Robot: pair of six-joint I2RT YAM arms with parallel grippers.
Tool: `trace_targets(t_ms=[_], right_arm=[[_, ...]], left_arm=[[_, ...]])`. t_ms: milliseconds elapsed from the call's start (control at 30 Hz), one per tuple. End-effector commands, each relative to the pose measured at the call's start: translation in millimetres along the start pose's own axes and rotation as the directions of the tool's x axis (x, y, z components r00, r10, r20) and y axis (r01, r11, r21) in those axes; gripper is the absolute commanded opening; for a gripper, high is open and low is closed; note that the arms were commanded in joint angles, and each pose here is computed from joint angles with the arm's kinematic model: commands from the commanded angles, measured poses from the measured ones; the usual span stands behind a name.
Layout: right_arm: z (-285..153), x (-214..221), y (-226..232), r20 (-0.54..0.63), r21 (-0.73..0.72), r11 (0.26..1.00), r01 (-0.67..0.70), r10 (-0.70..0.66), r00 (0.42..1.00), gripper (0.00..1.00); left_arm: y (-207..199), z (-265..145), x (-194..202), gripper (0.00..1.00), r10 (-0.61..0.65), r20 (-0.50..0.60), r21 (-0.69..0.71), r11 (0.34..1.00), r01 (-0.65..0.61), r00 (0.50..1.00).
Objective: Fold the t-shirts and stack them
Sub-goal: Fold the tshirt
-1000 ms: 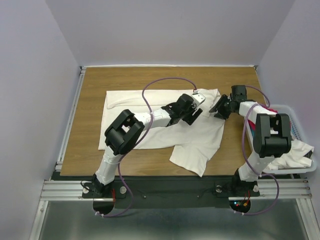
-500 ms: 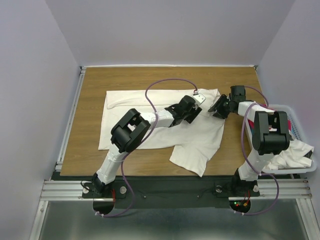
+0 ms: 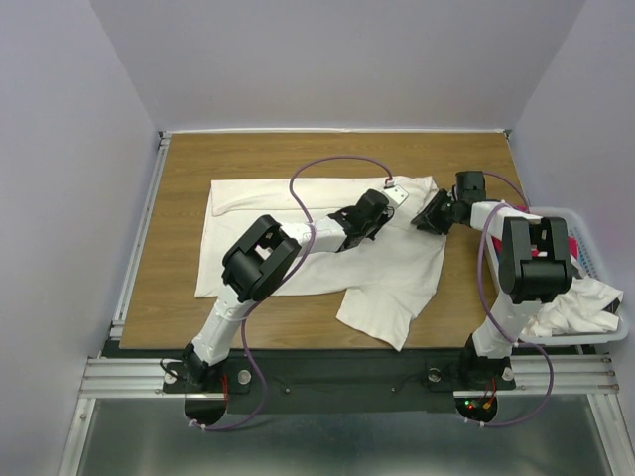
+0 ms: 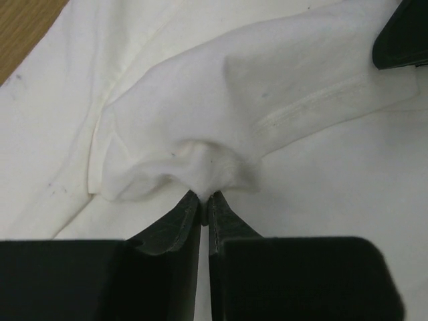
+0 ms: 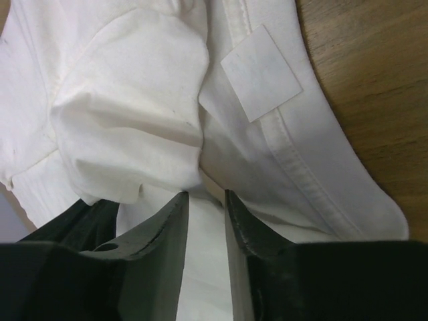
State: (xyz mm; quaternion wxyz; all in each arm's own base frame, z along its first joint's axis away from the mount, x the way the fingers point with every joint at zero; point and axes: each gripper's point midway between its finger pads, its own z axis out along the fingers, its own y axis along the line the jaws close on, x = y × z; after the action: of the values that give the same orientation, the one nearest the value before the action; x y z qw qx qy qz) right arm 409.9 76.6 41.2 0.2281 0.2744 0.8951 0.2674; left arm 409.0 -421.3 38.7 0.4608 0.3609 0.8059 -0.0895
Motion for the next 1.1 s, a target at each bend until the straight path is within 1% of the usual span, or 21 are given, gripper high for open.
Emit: trace_targets(t_ms=[0,67,100,133,167,233,300,333,367,433,567,700,767,833,867,1000,1033,1067], right_arm=[[-1.0,-16.4,20.7,0.044,-0.073,0.996,0.041,-0.038,0.998,0.27],[-0.7,-16.8,22.0,0.044,-0.076,0.996,0.045,-0.042,0.998,0.20],[-1.0,-17.6,23.2,0.046,-0.079,0.996,0.047,-0.043,0.998,0.14],[-2.5,-18.4,23.9,0.048,-0.081,0.996,0.049,-0.045,0.998,0.11],[-4.2,-19.4,25.1,0.054,-0.083,0.995,0.056,-0.051,0.997,0.05],[-10.9,-23.9,31.1,0.075,-0.092,0.993,0.071,-0.064,0.995,0.01],[-16.2,-26.6,34.0,0.092,-0.092,0.993,0.073,-0.065,0.994,0.01],[-19.6,-29.5,35.4,0.107,-0.087,0.994,0.071,-0.062,0.992,0.01],[-24.6,-29.7,37.6,0.113,-0.088,0.994,0.069,-0.059,0.992,0.01],[-30.7,-31.4,40.1,0.127,-0.085,0.994,0.068,-0.057,0.990,0.01],[-40.7,-32.6,41.5,0.135,-0.069,0.996,0.060,-0.050,0.990,0.01],[-46.8,-30.9,37.9,0.122,-0.029,0.998,0.048,-0.044,0.992,0.01],[-50.9,-34.3,36.5,0.134,-0.007,0.999,0.052,-0.051,0.990,0.01],[-55.3,-35.3,32.4,0.137,0.028,0.998,0.057,-0.060,0.989,0.01],[-56.4,-33.0,28.1,0.127,0.047,0.997,0.056,-0.061,0.990,0.01],[-52.2,-25.1,14.5,0.090,0.094,0.994,0.047,-0.056,0.994,0.01],[-50.1,-21.0,13.0,0.070,0.092,0.995,0.048,-0.054,0.996,0.03],[-46.4,-14.3,7.5,0.040,0.103,0.994,0.045,-0.049,0.998,0.07]], left_arm=[[9.0,-12.7,-49.6,0.15,0.005,0.111,-0.023,1.000,-0.002,0.994],[8.7,-13.8,-51.2,0.14,0.010,0.111,-0.019,1.000,-0.007,0.994],[9.4,-15.1,-52.7,0.13,0.016,0.110,-0.020,1.000,-0.014,0.994],[10.3,-15.5,-51.8,0.08,0.021,0.105,-0.019,1.000,-0.019,0.994],[11.6,-17.6,-54.3,0.07,0.023,0.108,-0.023,1.000,-0.021,0.994],[15.4,-20.4,-53.1,0.04,0.036,0.095,-0.027,0.999,-0.033,0.995],[17.5,-25.4,-53.2,0.04,0.047,0.078,-0.025,0.999,-0.046,0.996],[18.2,-27.5,-53.0,0.01,0.053,0.072,-0.025,0.998,-0.052,0.996],[18.6,-29.1,-51.8,0.00,0.062,0.063,-0.019,0.998,-0.061,0.996],[18.0,-35.0,-49.0,0.00,0.068,0.038,-0.006,0.998,-0.067,0.997],[7.5,-44.5,-44.3,0.00,0.066,0.002,0.067,0.996,-0.066,0.998],[-2.1,-54.4,-44.1,0.00,0.048,-0.036,0.135,0.990,-0.043,0.998],[-7.1,-57.9,-38.3,0.00,0.037,-0.072,0.162,0.986,-0.025,0.997],[-5.8,-59.5,-34.3,0.00,0.024,-0.106,0.163,0.987,-0.007,0.994],[-12.9,-61.2,-34.1,0.00,0.015,-0.112,0.205,0.979,0.008,0.994],[-15.4,-63.5,-32.7,0.00,-0.015,-0.148,0.248,0.967,0.052,0.989],[-14.0,-64.9,-28.6,0.03,-0.020,-0.169,0.252,0.966,0.063,0.985],[-14.9,-66.7,-28.3,0.08,-0.025,-0.176,0.263,0.962,0.072,0.984]])
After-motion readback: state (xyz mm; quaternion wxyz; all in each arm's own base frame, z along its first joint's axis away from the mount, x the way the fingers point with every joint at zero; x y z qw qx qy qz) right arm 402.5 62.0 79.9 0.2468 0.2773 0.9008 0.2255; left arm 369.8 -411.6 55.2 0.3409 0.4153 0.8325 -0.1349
